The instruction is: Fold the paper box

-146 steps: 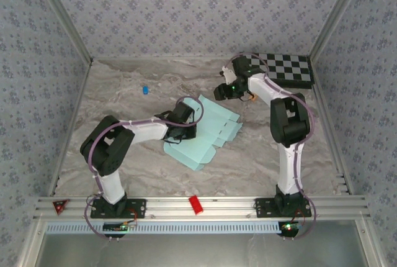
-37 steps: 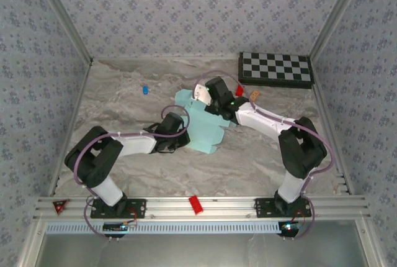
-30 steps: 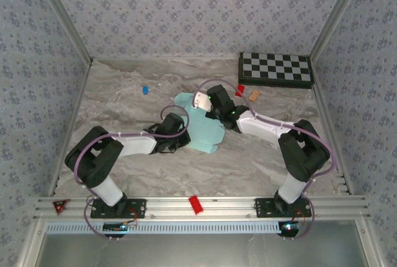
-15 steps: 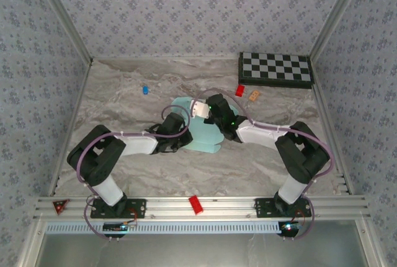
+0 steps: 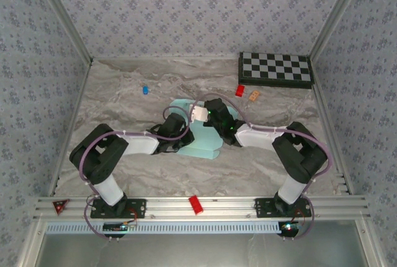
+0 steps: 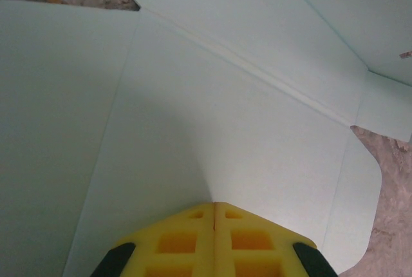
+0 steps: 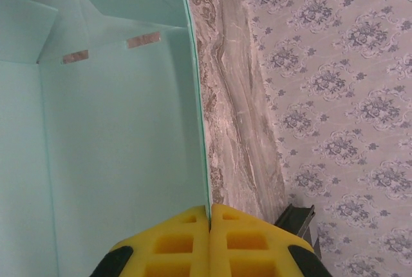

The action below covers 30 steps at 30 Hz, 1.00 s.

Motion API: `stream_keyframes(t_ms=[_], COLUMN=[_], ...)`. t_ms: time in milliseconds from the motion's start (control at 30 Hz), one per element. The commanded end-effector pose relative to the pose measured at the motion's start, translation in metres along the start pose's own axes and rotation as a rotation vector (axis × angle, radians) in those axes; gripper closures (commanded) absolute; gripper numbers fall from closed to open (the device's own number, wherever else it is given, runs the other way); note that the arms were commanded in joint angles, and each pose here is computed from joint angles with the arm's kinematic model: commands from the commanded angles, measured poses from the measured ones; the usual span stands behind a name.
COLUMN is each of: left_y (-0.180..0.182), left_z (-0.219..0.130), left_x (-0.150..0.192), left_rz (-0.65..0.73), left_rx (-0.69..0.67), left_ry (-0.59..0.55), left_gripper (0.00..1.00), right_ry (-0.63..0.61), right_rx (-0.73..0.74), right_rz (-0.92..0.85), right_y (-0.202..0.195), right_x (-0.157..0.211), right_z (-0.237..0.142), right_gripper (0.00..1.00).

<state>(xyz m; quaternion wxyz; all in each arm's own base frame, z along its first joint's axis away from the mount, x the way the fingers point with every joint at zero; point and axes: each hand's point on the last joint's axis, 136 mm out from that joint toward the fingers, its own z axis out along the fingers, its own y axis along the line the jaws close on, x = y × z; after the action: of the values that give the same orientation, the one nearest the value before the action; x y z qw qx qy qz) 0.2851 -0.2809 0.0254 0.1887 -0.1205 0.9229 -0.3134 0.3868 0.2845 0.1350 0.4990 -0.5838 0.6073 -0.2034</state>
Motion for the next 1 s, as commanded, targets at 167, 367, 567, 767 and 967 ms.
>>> stream_keyframes(t_ms=[167, 367, 567, 767, 967], left_y=[0.006, 0.017, 0.023, 0.032, 0.034], left_z=[-0.012, -0.022, -0.029, -0.015, -0.007], left_x=[0.003, 0.005, 0.001, 0.007, 0.011], left_rz=[0.062, 0.067, 0.105, 0.106, 0.071], left_rx=[-0.061, -0.091, -0.131, -0.158, -0.145], left_ry=[-0.003, -0.015, -0.032, 0.004, 0.009], left_gripper=[1.00, 0.88, 0.79, 1.00, 1.00], right_ry=[-0.003, 0.001, -0.001, -0.021, -0.041], right_rx=[0.093, 0.099, 0.098, 0.088, 0.106], right_rz=[-0.035, -0.043, -0.041, -0.038, -0.053], right_y=[-0.029, -0.032, -0.030, -0.021, -0.012], right_x=[-0.004, -0.004, -0.004, -0.008, -0.012], right_z=[0.009, 0.011, 0.010, 0.005, 0.000], right_gripper=[1.00, 1.00, 1.00, 1.00, 1.00])
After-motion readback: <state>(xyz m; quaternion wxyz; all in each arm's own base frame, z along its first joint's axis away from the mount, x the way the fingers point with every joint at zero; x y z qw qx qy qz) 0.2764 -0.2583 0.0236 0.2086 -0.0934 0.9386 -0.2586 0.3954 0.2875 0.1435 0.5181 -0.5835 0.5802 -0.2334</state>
